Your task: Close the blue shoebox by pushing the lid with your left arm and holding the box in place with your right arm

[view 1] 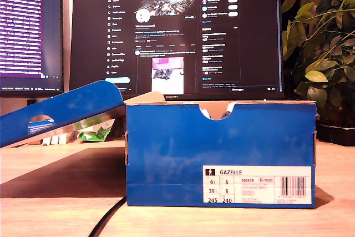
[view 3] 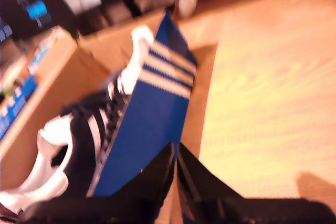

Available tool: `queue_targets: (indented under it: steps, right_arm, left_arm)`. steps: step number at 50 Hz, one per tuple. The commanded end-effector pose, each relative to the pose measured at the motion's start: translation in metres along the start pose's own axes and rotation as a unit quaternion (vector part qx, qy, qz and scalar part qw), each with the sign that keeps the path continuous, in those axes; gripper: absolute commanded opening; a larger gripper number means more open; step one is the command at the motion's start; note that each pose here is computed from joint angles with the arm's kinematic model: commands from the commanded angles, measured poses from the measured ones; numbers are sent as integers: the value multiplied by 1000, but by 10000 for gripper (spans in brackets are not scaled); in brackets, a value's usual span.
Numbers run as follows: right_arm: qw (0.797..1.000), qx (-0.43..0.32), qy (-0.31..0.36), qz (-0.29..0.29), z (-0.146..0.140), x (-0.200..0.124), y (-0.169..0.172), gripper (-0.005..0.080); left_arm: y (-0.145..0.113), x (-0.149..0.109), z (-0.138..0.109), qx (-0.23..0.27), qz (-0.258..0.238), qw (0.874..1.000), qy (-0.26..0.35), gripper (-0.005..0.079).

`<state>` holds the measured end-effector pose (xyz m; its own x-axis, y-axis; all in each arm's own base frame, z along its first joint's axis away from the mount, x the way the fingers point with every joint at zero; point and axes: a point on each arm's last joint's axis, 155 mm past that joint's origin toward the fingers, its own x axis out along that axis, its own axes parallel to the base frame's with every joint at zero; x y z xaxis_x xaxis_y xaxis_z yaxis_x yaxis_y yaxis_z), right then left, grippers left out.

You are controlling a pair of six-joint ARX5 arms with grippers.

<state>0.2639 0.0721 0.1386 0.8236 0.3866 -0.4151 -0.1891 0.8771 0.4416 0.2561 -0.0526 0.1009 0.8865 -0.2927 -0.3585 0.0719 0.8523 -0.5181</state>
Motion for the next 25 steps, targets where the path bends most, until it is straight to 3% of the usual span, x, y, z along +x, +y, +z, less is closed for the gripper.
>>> queue_targets:
  steps: [1,14,25]
  right_arm:
    - [1000,-6,6,15,5,5,6,-11]
    - [997,12,58,40,-11,33,5,-11]
    - [996,15,77,44,-21,51,2,-11]
  left_arm:
    - [1,1,13,-3,3,1000,-10,-19]
    - [27,19,14,-14,31,999,38,-19]
    - [24,42,-2,-47,-6,991,122,-19]
